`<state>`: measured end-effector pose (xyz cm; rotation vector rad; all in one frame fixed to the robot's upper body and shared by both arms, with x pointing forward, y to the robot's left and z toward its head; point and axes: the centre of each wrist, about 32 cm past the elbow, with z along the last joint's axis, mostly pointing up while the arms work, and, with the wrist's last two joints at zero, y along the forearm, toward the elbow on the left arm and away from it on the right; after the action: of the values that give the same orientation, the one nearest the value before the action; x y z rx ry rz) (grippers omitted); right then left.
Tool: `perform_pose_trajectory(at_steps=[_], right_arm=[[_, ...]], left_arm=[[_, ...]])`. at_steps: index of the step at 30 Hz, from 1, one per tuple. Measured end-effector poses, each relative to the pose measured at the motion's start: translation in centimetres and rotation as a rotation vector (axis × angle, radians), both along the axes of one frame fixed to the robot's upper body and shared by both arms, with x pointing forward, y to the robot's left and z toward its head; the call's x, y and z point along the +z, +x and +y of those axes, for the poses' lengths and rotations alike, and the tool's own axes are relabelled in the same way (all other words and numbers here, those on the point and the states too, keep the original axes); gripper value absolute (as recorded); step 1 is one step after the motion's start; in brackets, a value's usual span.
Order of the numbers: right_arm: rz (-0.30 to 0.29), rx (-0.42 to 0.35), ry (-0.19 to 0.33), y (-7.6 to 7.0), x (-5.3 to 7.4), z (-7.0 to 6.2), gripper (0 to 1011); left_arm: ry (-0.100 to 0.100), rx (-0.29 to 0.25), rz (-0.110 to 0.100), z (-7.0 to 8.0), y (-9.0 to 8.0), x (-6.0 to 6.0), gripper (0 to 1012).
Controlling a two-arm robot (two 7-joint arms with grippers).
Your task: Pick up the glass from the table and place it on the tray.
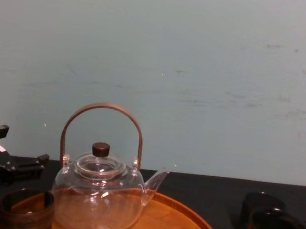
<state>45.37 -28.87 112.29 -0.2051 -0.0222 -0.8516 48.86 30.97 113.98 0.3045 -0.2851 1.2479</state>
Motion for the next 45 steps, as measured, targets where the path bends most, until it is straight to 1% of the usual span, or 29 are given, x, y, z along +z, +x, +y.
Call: perform_pose_trajectory(at_steps=[1, 2, 10, 14, 15, 18, 28, 41, 45], right_arm=[[-0.002, 0.013, 0.001, 0.0, 0.1, 0.3, 907], [-0.002, 0.013, 0.001, 0.0, 0.1, 0.3, 907], [-0.007, 0.081, 0.01, 0.5, 0.2, 2.3, 907], [-0.003, 0.114, 0.013, 0.9, 0.1, 3.4, 907], [-0.003, 0.114, 0.013, 0.9, 0.1, 3.4, 907], [0.003, 0.14, 0.011, 1.1, -0.1, 4.4, 907], [0.017, 0.213, -0.005, 1.6, -0.5, 7.2, 907], [0.027, 0.27, -0.016, 2.1, -0.8, 9.5, 907], [0.03, 0.279, -0.017, 2.2, -0.8, 9.9, 907]], left_arm=[[0.0, 0.0, 0.0, 0.0, 0.0, 0.0, 1001], [0.0, 0.0, 0.0, 0.0, 0.0, 0.0, 1001], [0.0, 0.0, 0.0, 0.0, 0.0, 0.0, 1001], [0.0, 0.0, 0.0, 0.0, 0.0, 0.0, 1002], [0.0, 0.0, 0.0, 0.0, 0.0, 0.0, 1001], [0.0, 0.0, 0.0, 0.0, 0.0, 0.0, 1001], [0.0, 0.0, 0.0, 0.0, 0.0, 0.0, 1001], [0.0, 0.0, 0.0, 0.0, 0.0, 0.0, 1002], [0.0, 0.0, 0.0, 0.0, 0.0, 0.0, 1001]])
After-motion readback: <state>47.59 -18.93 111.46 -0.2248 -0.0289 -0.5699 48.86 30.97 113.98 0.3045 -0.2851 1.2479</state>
